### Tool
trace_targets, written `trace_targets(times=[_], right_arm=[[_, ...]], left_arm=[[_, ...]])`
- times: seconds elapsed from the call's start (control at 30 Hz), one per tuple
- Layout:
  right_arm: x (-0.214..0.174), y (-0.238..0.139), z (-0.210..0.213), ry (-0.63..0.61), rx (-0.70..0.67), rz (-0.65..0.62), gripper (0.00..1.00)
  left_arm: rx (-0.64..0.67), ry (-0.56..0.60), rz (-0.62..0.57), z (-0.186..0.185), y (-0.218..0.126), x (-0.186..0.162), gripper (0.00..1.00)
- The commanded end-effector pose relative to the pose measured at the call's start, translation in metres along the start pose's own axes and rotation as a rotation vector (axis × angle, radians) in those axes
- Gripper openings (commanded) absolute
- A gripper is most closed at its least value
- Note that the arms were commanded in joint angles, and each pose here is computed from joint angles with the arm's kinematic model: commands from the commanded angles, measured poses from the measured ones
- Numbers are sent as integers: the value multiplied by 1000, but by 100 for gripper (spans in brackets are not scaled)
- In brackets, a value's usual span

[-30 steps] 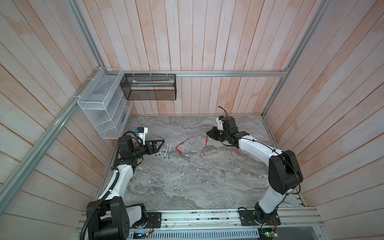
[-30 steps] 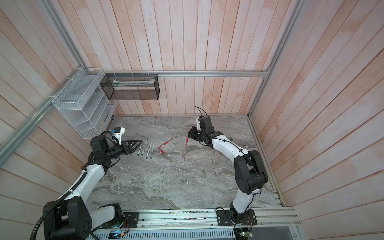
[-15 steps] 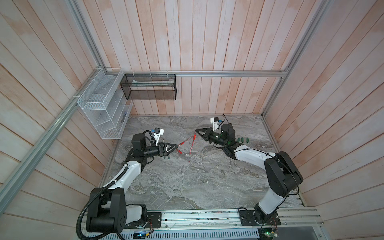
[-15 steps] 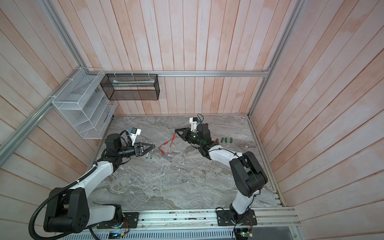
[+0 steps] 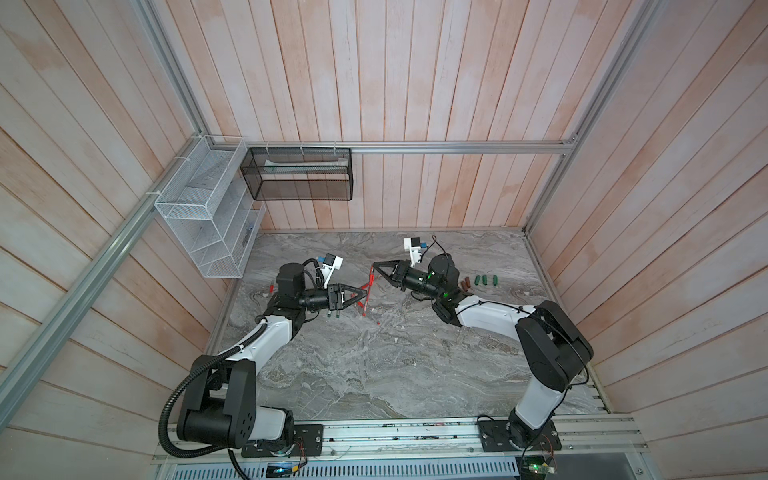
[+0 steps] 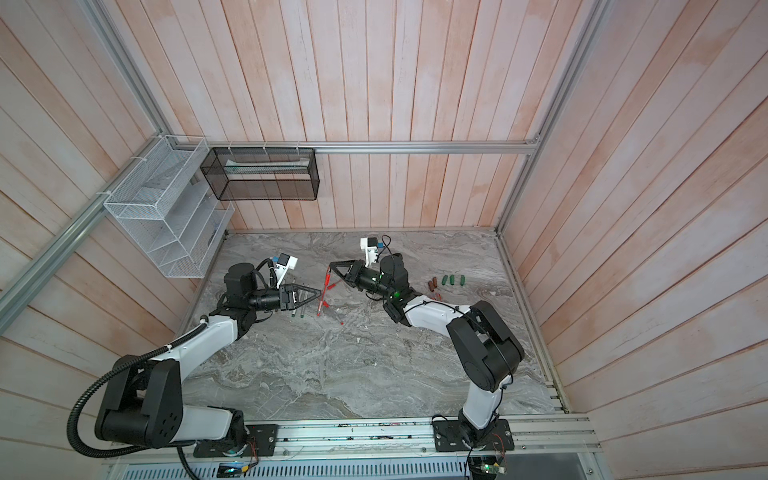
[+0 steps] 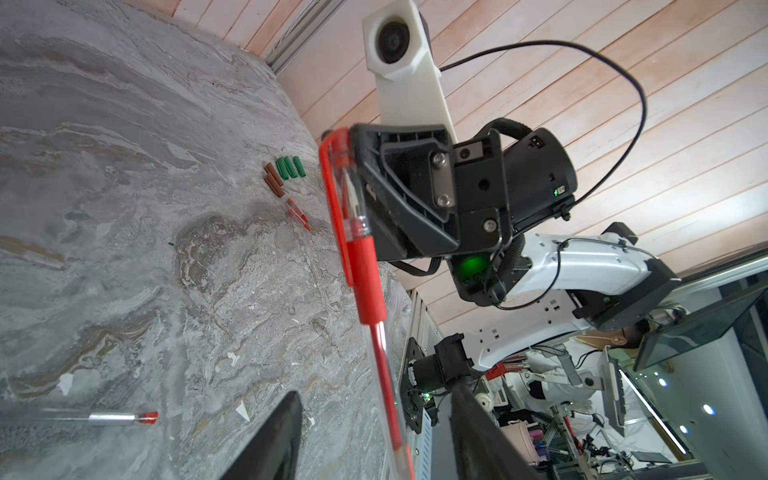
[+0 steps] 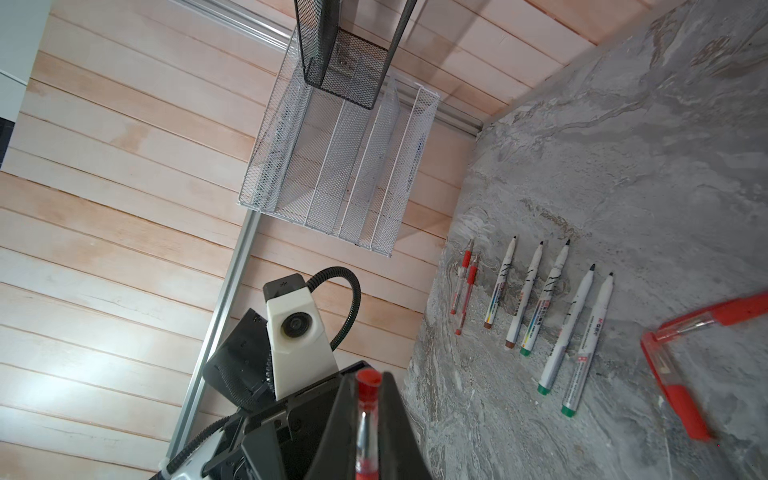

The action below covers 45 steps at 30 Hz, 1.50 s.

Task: Open the pen caps
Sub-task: 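Close the left gripper on the pen's clear body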

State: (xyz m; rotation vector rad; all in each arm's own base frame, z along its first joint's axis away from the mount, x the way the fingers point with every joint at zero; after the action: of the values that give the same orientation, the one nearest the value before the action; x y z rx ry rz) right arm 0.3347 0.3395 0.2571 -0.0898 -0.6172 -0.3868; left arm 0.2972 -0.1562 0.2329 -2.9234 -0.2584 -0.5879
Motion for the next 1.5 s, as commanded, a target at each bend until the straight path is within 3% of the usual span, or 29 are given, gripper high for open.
trace_targets(times=[0.0, 0.1, 0.27, 0.43, 0.5, 0.63, 0.8, 0.97, 1.23, 1.47], right_arm=[[-1, 5, 8, -13, 47, -20, 0], [-6, 13, 8, -19, 58, 3, 0], [-5, 14, 10, -25, 64, -2, 0], [-4, 15, 13, -32, 71, 6, 0], [-2, 12, 15, -41, 70, -3, 0], [-5, 13, 8, -38, 3, 33, 16], [-14, 17, 1, -32, -29, 59, 24], [-19, 20, 1, -24, -27, 75, 24], [-21, 24, -1, -22, -32, 91, 8], [-21, 27, 0, -16, -21, 104, 6]], left_arm=[[-40, 36, 12, -13, 3, 9, 56], [-43, 34, 24, -10, 7, 6, 52], [-28, 34, 20, -11, 7, 6, 32], [-6, 42, 15, -9, 6, 5, 0], [4, 51, 11, -7, 5, 5, 0], [34, 82, 15, -4, 5, 3, 0], [27, 91, 16, -4, 4, 1, 0], [34, 88, 17, -6, 4, 2, 0], [34, 79, 15, -4, 5, 2, 0], [35, 79, 17, -2, 5, 1, 0]])
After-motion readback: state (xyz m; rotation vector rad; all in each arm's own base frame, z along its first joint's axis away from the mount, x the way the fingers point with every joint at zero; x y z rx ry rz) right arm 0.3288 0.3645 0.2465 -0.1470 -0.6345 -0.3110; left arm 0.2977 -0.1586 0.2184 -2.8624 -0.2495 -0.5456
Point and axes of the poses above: each gripper's point midway between its finger pads, its own y axis out along the fingers, its own z axis along the line the jaws close on, x = y × z, the point moved 5 cm from there along -y, back along the fingers, and after that the axes turned 14 degrees about -y, right-handed, at the moved point
